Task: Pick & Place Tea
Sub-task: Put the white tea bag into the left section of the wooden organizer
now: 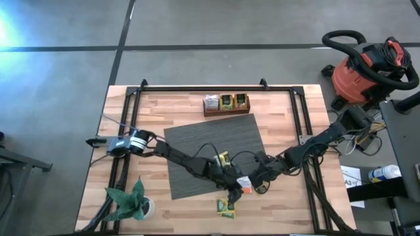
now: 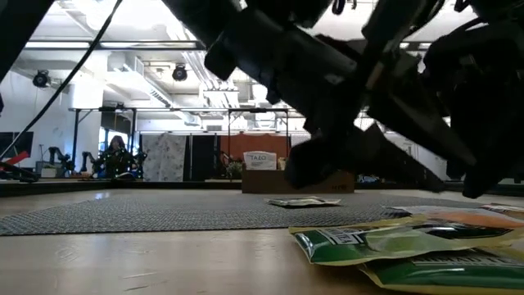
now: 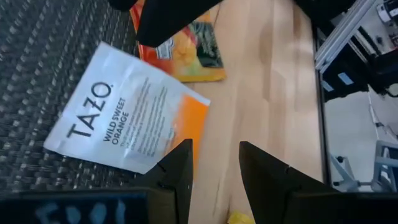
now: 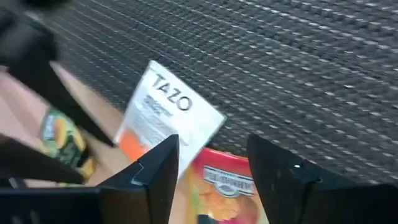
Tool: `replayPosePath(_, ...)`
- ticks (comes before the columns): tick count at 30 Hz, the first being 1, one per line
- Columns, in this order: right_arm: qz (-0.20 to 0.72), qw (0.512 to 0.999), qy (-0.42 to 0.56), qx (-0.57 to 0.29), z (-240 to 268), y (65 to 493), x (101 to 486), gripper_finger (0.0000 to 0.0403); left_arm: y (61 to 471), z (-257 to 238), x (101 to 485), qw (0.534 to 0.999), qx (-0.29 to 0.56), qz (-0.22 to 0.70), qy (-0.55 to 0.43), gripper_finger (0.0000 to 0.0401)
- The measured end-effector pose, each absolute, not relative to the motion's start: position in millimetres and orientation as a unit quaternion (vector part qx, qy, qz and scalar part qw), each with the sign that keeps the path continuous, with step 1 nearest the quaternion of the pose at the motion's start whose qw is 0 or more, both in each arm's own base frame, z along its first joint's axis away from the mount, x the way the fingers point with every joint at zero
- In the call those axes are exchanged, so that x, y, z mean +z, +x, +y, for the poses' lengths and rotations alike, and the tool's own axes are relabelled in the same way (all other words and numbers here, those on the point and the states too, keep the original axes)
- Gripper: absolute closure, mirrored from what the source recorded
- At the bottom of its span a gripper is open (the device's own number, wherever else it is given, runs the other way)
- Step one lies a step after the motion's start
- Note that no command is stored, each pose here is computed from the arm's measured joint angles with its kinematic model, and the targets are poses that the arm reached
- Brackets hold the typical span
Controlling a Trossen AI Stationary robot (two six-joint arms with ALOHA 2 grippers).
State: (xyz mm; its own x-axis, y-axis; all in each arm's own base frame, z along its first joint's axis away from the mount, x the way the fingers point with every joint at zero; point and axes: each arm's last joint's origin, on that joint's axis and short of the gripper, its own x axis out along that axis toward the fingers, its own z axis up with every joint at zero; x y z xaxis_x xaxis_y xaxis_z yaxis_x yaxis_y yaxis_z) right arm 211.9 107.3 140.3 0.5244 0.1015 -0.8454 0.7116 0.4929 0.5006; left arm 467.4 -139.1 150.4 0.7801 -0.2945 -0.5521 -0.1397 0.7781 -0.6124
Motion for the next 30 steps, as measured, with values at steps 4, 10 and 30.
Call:
replayPosePath(4, 0.436, 0.744, 0.466, -0.197, 108.4, 213.8, 141.4, 0.0222, 469.7, -140.2, 138.7, 0.883, -0.043, 0.330, -0.332, 0.0277)
replayPosePath(10, 0.441, 0.740, 0.475, -0.181, 110.1, 214.9, 142.2, 0.0227, 470.5, -140.3, 128.7, 0.880, -0.036, 0.338, -0.333, 0.0277)
replayPosePath(30, 0.427, 0.737, 0.491, -0.183, 104.4, 206.7, 127.6, 0.0245, 471.3, -133.6, 125.6, 0.888, -0.013, 0.325, -0.324, 0.0277)
